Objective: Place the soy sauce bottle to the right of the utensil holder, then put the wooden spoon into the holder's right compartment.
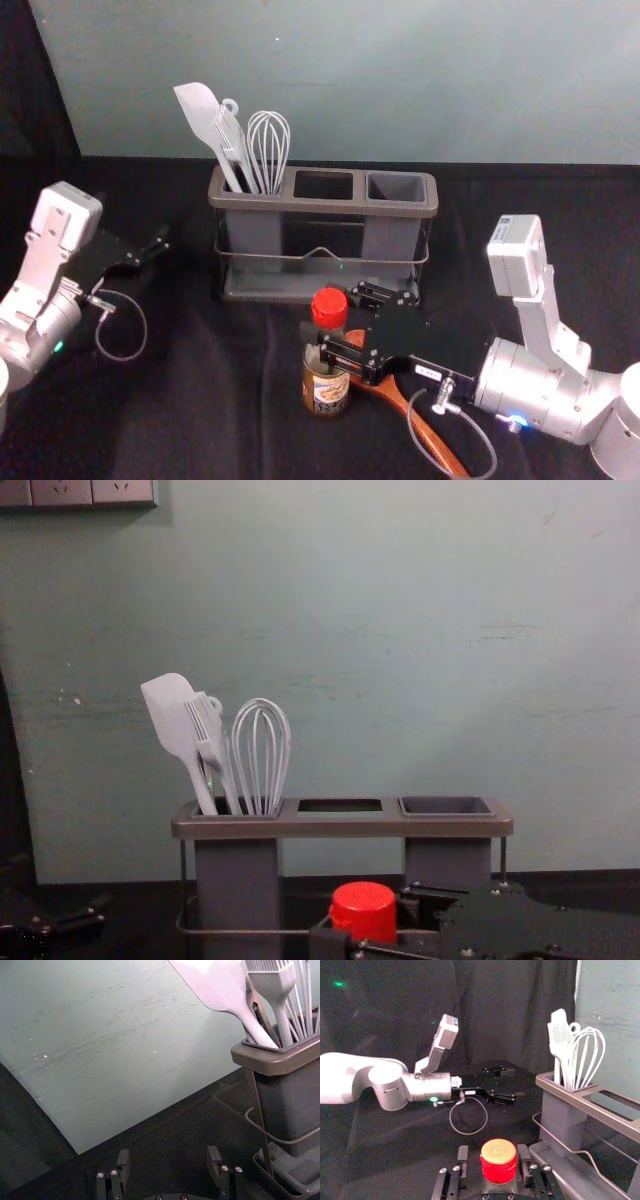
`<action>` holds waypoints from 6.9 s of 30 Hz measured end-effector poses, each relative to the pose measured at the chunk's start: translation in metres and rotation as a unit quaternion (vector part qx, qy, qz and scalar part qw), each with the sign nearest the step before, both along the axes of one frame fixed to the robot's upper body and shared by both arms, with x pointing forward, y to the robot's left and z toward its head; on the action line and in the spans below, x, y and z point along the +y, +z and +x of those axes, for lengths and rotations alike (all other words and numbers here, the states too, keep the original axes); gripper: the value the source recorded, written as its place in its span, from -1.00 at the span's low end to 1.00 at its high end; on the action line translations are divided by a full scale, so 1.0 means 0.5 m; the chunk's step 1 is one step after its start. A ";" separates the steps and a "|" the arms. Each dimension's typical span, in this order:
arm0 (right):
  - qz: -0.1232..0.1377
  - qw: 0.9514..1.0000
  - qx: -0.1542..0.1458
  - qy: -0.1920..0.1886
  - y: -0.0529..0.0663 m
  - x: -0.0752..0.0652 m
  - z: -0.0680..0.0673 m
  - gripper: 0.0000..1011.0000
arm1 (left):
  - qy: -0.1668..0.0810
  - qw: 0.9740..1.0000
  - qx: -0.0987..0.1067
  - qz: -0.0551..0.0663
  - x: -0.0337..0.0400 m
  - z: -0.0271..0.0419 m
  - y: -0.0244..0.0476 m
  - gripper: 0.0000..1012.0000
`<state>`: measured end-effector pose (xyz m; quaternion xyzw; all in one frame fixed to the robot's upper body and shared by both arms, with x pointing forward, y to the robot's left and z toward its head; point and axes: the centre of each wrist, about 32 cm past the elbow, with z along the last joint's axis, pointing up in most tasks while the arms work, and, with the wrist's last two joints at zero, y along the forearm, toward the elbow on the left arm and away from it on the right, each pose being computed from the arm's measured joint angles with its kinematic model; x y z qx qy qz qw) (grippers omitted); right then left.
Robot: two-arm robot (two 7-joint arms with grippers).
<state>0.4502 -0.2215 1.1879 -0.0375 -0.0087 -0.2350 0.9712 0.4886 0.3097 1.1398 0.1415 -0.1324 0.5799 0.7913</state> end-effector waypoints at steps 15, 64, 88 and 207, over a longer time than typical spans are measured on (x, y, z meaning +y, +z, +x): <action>0.000 1.000 0.000 0.000 0.000 0.000 0.000 -0.22 | 0.000 1.000 0.000 0.000 0.000 0.000 0.000 0.99; -0.003 0.994 -0.077 -0.082 0.164 -0.171 -0.071 -0.22 | 0.000 1.000 0.000 0.000 0.000 0.000 0.000 0.99; -0.014 0.981 -0.068 -0.180 0.121 -0.243 -0.004 -0.22 | 0.000 1.000 0.000 0.000 0.000 0.000 0.000 0.99; 0.000 0.978 -0.121 -0.168 0.106 -0.208 0.061 0.98 | 0.000 1.000 0.000 0.000 0.000 0.000 0.000 0.99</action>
